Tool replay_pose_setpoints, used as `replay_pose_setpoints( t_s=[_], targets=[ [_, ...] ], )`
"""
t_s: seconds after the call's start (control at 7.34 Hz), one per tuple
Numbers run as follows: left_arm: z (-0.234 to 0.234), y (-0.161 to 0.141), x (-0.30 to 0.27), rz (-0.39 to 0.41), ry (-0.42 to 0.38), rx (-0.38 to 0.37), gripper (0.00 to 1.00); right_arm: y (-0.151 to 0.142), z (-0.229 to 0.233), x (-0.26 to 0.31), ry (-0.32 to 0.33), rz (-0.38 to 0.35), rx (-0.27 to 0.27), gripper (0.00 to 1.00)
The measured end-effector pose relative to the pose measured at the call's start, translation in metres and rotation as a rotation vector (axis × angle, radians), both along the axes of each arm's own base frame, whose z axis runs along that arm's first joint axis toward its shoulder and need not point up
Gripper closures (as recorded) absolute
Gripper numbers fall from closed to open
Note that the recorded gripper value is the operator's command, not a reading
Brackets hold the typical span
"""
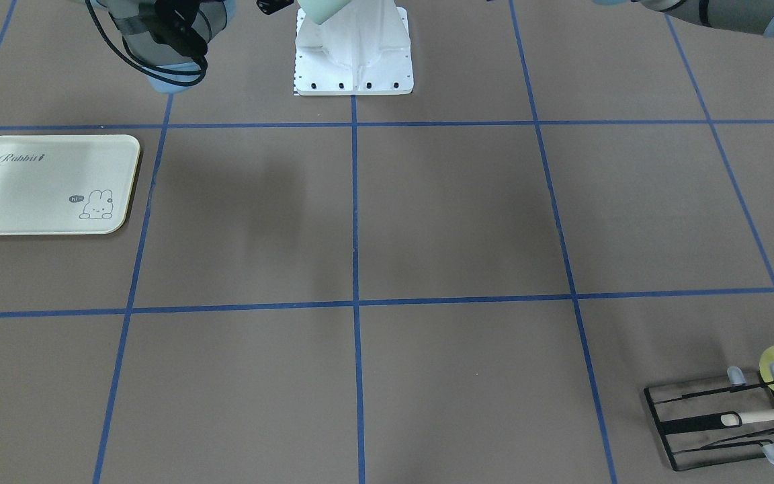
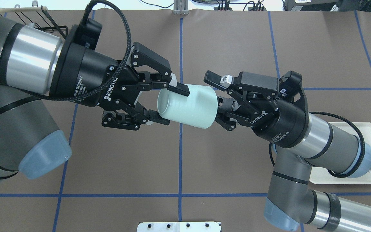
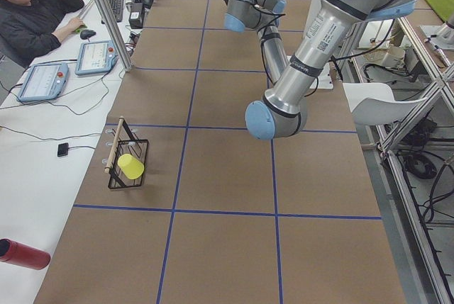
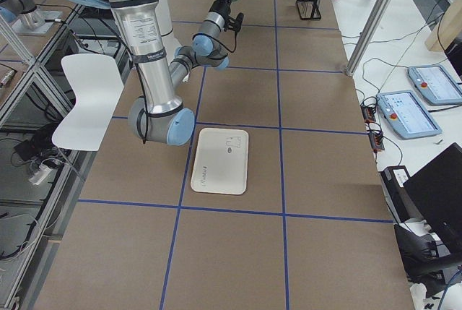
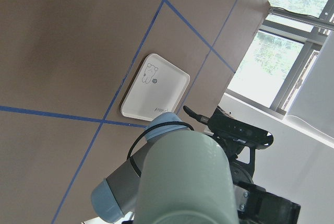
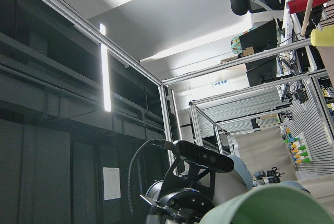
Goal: Left arm grabs green cup and hands to right arm on tray
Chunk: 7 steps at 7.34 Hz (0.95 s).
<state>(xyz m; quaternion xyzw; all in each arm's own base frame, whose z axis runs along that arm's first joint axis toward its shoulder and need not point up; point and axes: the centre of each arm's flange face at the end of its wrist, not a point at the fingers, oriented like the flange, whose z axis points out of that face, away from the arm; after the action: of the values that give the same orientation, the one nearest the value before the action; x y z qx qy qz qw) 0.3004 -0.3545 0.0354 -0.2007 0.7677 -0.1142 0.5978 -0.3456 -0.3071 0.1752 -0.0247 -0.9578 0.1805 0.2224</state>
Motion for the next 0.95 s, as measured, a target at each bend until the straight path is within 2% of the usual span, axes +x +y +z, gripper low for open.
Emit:
replay_pose_setpoints(
  t_s=[0.14, 0.27, 0.95],
  targets=[
    [-0.0004, 0.0001, -0.0002, 0.0, 0.001, 0.0, 0.58, 0.0011, 0.0001, -0.0008, 0.003, 0.004, 0.004, 0.88],
    [-0.0013, 0.0005, -0.0006, 0.0, 0.003, 0.003, 0.01, 0.0022, 0.0003, -0.0018, 0.006, 0.009, 0.009, 1.0],
    [-0.0074, 0.0003, -0.0061, -0.016, 0.026, 0.036, 0.0, 0.0026, 0.0013, 0.0001, 0.009, 0.016, 0.011, 1.0]
  ],
)
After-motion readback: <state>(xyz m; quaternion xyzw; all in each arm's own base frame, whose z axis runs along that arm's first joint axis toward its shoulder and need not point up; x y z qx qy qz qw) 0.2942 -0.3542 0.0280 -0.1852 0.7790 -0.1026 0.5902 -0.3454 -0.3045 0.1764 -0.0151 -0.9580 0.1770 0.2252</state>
